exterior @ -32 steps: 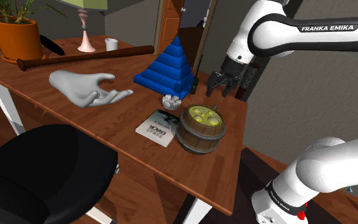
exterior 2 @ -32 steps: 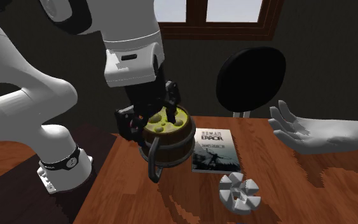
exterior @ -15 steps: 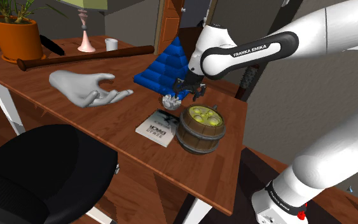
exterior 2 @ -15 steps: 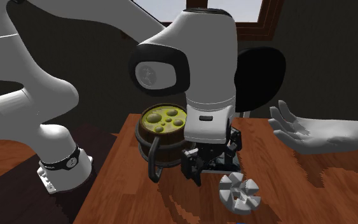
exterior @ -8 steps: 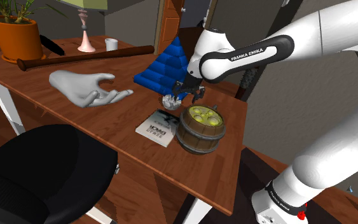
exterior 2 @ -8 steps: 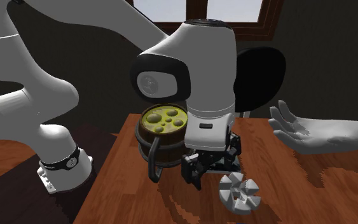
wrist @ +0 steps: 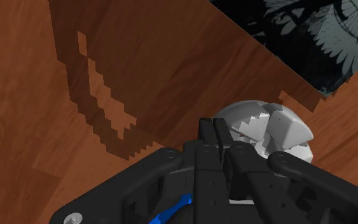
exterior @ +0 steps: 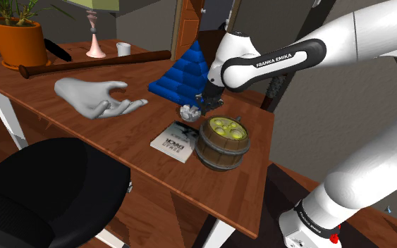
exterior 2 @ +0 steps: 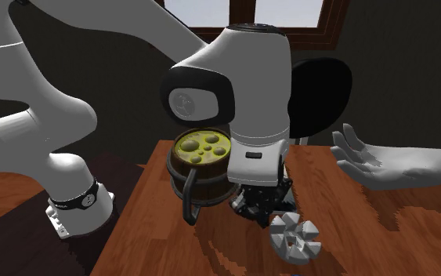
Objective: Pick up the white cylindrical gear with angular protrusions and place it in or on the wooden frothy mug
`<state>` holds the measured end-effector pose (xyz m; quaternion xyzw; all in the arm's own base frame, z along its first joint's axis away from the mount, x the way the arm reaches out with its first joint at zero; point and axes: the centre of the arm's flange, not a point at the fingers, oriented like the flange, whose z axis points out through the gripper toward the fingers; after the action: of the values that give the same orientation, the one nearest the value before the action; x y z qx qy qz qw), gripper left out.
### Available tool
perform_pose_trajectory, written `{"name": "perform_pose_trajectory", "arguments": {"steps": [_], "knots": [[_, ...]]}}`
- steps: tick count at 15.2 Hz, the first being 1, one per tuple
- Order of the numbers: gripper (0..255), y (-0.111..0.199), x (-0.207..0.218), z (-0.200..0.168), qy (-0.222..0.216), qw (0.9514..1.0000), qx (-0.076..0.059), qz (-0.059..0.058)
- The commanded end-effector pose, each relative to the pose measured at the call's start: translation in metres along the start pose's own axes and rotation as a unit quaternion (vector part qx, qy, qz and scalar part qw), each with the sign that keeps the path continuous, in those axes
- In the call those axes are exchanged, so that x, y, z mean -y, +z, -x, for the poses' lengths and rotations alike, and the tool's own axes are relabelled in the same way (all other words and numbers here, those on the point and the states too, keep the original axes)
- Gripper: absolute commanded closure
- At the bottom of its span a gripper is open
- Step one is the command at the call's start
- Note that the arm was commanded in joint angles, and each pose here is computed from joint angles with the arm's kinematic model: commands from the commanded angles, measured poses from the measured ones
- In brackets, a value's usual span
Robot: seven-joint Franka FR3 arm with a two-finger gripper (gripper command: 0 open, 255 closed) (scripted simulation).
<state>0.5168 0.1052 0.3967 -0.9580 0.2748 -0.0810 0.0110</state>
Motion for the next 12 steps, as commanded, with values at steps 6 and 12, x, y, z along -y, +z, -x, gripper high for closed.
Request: {"name": "perform_pose_trajectory", "arguments": {"steps": [6, 12], "knots": [[0, -0.004, 0.006, -0.018, -0.006, 0.9998, 0.019, 0.006], [0, -0.001, 0.025, -0.07, -0.022, 0.9965, 0.076, 0.024]]}}
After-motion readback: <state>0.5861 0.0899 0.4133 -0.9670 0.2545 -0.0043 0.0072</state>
